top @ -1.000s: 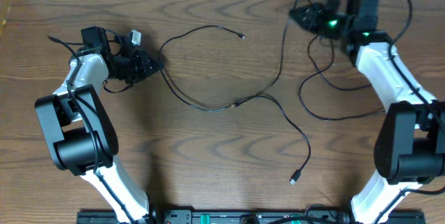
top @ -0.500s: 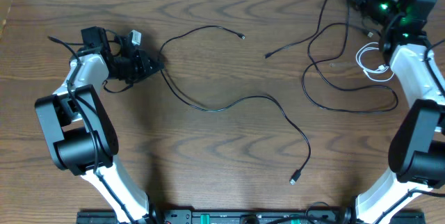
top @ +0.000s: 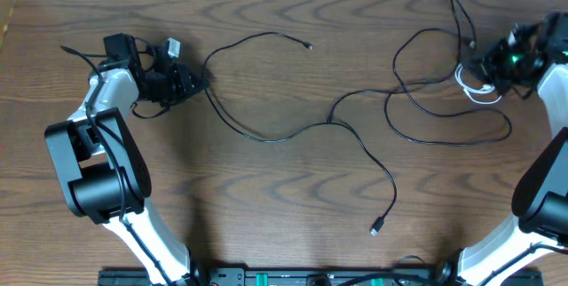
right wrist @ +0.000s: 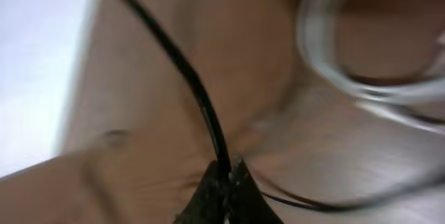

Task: Untangle cables

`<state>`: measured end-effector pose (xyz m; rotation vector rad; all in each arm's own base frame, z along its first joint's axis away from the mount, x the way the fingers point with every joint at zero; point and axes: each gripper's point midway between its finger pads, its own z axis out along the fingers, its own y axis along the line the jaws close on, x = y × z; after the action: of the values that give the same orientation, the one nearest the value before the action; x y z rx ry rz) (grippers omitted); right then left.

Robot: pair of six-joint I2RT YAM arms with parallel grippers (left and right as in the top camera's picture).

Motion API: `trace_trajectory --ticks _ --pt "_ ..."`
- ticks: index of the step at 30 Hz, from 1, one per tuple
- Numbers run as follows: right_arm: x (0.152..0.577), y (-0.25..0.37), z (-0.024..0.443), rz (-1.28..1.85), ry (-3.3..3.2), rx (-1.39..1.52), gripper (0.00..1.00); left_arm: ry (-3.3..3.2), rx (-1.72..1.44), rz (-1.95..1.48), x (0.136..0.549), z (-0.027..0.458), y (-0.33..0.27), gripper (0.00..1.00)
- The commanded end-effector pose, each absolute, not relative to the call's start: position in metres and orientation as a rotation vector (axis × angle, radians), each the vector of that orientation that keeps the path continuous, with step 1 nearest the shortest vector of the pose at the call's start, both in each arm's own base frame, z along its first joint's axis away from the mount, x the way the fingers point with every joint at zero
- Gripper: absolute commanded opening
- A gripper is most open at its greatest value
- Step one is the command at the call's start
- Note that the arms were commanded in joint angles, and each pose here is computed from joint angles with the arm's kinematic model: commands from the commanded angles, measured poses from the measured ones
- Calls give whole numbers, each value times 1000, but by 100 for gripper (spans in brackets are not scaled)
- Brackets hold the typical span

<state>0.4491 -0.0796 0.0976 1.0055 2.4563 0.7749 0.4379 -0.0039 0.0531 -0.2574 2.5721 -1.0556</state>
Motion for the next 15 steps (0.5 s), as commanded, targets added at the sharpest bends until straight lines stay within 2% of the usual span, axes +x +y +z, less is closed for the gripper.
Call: trace_trajectory --ticks 1,4,8,9,10,12,15 --pt "418 -133 69 246 2572 1052 1 2567 -250 -1060 440 53 -4 9" --pt "397 -151 57 45 2610 1110 1 2567 -250 -1060 440 53 -4 9" --pt "384 -161 49 -77 2623 1137 1 2567 -250 -1060 440 53 -4 9" --pt "382 -163 48 -95 2624 1142 10 2567 -250 -1060 440 53 -4 9" --pt "381 -163 48 -94 2626 1146 35 2567 -250 -1060 440 53 -4 9" --pt "380 -161 47 -84 2633 1149 69 2567 -250 -1060 440 53 -4 9" --pt "374 -157 45 -83 2649 1181 99 2567 -250 -1060 440 53 -4 10"
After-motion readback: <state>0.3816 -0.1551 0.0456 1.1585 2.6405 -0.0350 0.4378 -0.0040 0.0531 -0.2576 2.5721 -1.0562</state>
